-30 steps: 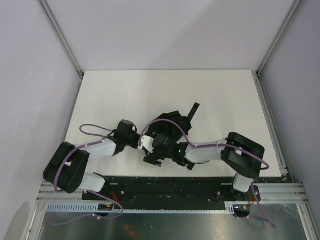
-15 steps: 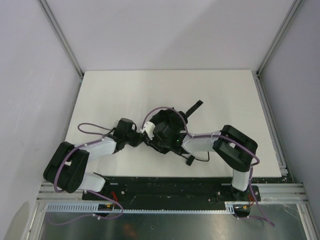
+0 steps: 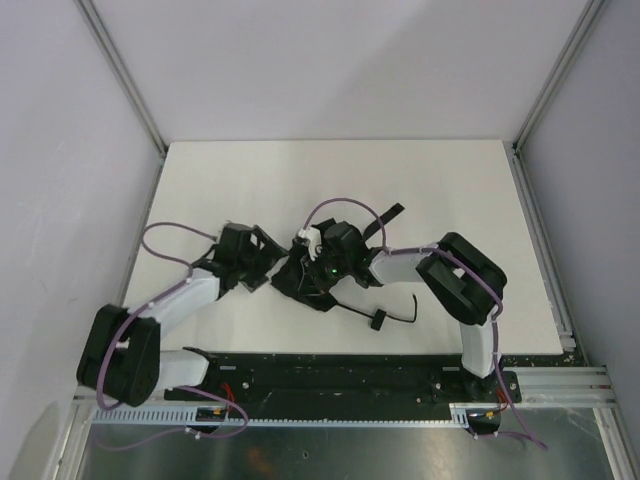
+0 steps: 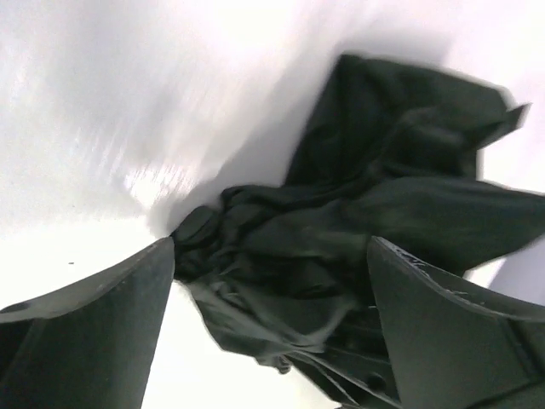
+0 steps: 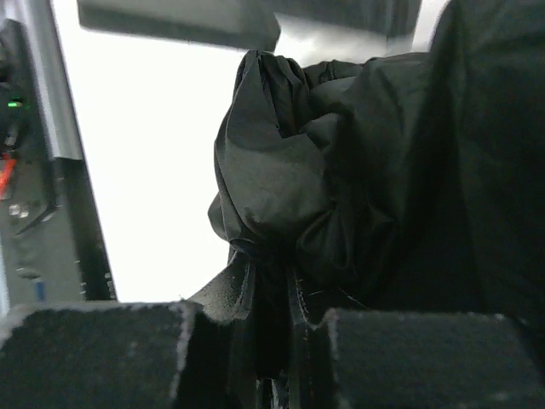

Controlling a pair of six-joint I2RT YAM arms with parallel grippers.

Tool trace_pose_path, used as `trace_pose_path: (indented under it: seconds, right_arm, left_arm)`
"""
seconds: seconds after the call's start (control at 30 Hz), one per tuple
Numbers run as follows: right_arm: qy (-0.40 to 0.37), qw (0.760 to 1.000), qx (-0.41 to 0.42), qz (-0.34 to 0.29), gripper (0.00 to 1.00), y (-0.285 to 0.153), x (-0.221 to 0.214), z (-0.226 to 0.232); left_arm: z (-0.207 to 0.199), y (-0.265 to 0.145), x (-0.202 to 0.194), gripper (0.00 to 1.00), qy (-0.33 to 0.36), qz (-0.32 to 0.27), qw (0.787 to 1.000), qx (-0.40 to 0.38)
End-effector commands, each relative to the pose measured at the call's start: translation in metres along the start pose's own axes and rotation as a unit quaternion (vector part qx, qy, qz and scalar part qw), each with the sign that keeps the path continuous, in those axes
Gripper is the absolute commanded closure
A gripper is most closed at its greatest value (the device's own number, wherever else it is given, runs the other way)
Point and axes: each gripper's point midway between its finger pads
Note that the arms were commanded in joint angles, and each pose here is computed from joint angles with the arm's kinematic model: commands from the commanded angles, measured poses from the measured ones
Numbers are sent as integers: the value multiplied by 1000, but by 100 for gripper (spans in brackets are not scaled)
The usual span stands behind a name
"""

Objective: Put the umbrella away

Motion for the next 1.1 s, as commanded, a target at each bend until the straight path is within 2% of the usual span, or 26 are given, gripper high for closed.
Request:
trace_pose_path:
  seconds: [0.0,0.13,0.23,0.33,0.57,0.87,0.97,1.07]
  right_arm:
    - [191,965,79,160,100,-6,-114,42]
    - [256,953,90,138,100,-4,-106,36]
    - [323,932,101,128,100,-1,-103,34]
    - [367,917,109,116,100,4,-99,31]
    - [395,905,135,76,100,11,-80,29]
    - [402,902,149,47,100,10,-67,30]
    - [403,901,156,42,100,11,-64,31]
    - [400,901,161,37,100,10,-61,32]
  left_arm:
    - [-37,-36,31,2,21,-22,996,-88]
    - [-22,-51,19,1,-35,22,993,-109]
    - [2,-54,-10,1,-110,87,986,-94]
    - [17,-60,-33,1,-146,121,978,-89]
    - [23,-55,-34,1,-212,73,970,-98]
    - [22,-26,-40,2,-210,50,974,-75]
    - [29,-13,-37,7,-201,20,977,-62]
    - [42,1,-35,21,-187,1,982,-42]
Point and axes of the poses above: each gripper's point midway between its finger pads, its own y axis out along the fingers, its own z axis along the line the jaws close on, x = y × z, and after that the axes turned 14 degrees about -y, right-handed
